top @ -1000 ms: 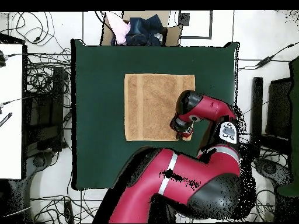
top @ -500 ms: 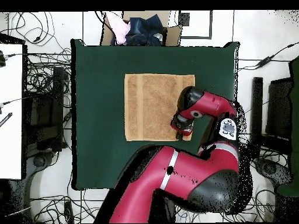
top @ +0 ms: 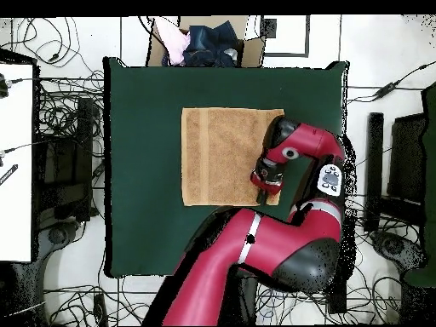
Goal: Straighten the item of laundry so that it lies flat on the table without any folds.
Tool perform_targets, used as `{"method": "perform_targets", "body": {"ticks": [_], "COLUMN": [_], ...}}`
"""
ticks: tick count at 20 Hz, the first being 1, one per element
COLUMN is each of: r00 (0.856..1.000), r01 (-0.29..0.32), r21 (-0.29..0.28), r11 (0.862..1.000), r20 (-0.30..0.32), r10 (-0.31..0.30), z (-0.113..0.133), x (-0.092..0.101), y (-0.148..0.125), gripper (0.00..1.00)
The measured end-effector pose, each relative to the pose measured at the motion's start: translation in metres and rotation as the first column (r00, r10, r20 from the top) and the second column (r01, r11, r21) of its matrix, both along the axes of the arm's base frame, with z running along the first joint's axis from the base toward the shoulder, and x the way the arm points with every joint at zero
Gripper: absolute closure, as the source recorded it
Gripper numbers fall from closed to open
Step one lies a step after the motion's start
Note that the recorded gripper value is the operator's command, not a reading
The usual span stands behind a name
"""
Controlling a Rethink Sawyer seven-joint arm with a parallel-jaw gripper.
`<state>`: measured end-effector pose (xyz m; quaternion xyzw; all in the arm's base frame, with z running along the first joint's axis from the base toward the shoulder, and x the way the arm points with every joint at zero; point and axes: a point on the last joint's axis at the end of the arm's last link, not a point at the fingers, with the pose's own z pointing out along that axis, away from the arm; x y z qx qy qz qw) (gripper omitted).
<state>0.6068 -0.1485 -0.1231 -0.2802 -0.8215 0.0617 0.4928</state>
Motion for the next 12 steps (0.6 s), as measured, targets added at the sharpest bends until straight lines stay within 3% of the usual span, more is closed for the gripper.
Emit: {"method": "perform_targets", "body": {"ticks": [3,12], "r00": [0.998,0.993], "r01": [0.019,0.043], "r21": [0.024,0.082], "r11": [1.000,0.996], "r20": [-0.061,-0.113], "r10": [-0.017,-0.033], "z": [-0.008,-0.013], "x": [0.003,0.004], "y": [-0.004,-0.010], "gripper": [1.00,1.00]}}
